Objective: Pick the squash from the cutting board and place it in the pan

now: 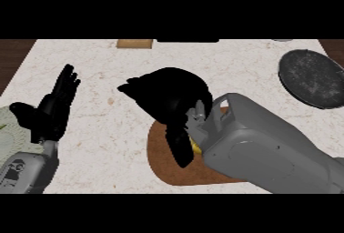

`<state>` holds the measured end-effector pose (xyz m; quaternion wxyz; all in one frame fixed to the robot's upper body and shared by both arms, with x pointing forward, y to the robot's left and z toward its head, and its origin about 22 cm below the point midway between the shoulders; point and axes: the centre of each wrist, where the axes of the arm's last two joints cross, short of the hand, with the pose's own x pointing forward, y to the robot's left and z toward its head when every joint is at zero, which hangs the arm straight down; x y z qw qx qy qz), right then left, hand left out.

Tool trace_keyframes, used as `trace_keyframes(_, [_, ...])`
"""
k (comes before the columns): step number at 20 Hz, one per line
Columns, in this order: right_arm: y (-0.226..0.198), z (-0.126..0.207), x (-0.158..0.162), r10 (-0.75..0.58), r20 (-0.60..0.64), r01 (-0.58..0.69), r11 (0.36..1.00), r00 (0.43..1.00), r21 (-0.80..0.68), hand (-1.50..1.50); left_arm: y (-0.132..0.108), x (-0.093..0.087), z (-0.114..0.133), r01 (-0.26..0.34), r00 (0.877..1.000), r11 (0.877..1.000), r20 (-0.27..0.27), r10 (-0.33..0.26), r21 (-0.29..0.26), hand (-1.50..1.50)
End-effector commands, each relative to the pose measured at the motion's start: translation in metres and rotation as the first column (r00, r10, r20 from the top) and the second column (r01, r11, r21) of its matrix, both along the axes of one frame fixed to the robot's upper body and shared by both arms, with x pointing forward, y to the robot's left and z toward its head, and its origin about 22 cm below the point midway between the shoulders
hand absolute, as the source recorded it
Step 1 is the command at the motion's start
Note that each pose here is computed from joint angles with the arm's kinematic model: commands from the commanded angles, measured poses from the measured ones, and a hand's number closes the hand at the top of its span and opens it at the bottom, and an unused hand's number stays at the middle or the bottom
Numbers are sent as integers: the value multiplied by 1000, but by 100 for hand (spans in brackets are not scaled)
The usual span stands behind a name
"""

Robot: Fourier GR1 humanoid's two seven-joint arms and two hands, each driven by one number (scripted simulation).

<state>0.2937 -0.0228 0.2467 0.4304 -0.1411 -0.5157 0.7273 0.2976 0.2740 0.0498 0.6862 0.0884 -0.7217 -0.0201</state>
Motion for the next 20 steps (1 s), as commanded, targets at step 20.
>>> trace_keyframes(20, [7,-78,15,-171,-20,161,957,985,-239,-150,18,-9,0,-6,1000,1000,5,6,14,0])
